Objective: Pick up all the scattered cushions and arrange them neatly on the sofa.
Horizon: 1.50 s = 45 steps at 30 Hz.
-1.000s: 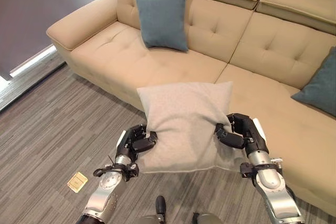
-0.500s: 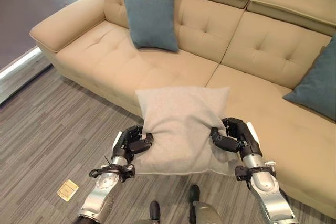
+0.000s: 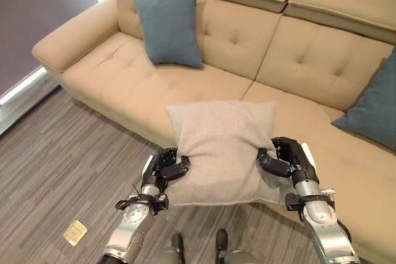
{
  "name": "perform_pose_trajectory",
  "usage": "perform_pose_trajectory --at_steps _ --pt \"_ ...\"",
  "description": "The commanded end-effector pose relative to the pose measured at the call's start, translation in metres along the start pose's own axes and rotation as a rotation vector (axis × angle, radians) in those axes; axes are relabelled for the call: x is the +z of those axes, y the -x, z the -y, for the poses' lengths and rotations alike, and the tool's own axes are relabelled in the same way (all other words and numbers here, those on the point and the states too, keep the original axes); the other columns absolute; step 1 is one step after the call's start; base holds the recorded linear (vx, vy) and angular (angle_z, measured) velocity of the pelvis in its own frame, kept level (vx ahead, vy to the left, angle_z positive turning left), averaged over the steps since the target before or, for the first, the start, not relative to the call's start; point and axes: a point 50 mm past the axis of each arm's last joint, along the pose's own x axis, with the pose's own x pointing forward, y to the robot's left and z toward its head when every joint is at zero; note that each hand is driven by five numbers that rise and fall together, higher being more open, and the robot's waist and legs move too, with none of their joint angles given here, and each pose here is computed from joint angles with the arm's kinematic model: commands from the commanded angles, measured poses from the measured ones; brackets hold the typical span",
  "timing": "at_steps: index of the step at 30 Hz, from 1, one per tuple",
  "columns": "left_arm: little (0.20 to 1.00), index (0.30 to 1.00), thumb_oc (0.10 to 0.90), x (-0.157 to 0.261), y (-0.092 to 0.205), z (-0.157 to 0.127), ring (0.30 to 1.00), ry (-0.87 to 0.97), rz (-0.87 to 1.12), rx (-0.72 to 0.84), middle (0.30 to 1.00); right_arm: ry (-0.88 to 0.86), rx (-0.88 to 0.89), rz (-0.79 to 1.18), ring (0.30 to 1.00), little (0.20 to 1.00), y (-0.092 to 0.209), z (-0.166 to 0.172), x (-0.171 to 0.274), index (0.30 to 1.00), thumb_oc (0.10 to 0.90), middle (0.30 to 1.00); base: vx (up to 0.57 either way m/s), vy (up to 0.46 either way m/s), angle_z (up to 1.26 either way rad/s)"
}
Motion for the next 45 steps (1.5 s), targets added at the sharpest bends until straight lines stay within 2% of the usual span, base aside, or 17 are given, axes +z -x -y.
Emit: perform_pose_trajectory --at_steps 1,18,45 --pt "0.300 0.300 0.400 0.075 -0.005 0.047 0.300 0.059 0.380 -0.250 0.300 -0.132 0.056 0.461 0.300 0.300 -0.009 -0.015 0.084 0.300 0.400 0.300 0.20 0.114 -0.16" --pt "0.300 0.300 0.400 0.064 -0.002 0.033 0.300 0.018 0.328 -0.211 0.300 -0.123 0.121 0.434 0.300 0.300 -0.007 -0.034 0.082 0.300 0.400 0.300 0.18 0.168 -0.23" --pt "0.300 0.300 0.400 0.059 -0.005 0.047 0.300 0.092 0.313 -0.253 0.300 -0.122 0.079 0.445 0.300 0.300 -0.012 -0.017 0.082 0.300 0.400 0.300 0.17 -0.066 -0.06"
